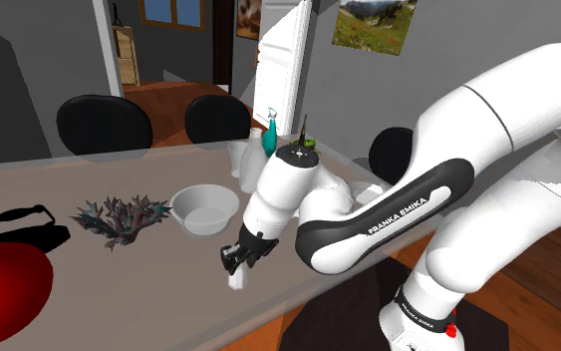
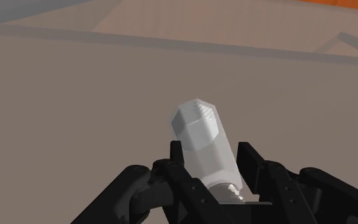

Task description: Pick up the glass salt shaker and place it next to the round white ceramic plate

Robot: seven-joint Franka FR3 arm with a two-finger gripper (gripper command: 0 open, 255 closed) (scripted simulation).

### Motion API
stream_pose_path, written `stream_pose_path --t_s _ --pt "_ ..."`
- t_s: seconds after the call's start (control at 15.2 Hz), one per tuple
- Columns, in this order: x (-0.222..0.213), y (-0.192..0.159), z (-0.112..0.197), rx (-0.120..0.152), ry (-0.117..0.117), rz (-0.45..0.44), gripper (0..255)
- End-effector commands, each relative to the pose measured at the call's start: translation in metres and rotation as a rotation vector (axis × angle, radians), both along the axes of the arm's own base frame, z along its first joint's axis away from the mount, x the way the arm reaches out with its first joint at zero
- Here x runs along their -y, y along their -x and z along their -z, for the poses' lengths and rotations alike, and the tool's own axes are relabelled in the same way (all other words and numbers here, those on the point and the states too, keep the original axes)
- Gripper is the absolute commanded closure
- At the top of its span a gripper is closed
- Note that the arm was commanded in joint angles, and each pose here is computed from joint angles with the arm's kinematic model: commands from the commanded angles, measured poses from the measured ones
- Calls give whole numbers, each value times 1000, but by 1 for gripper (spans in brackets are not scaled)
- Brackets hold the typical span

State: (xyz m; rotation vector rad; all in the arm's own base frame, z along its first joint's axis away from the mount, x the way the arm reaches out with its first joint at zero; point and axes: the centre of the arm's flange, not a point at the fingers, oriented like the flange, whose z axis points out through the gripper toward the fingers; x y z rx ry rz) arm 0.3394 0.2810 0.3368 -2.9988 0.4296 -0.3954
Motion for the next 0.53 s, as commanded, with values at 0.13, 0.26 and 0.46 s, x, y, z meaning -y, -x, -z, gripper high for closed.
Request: stream_pose_path --t_s 0.13,0.26,0.46 --pt "0 0 -18 0 0 0 255" --pt "0 0 -29 0 0 0 255" --pt "0 0 -45 0 0 0 255"
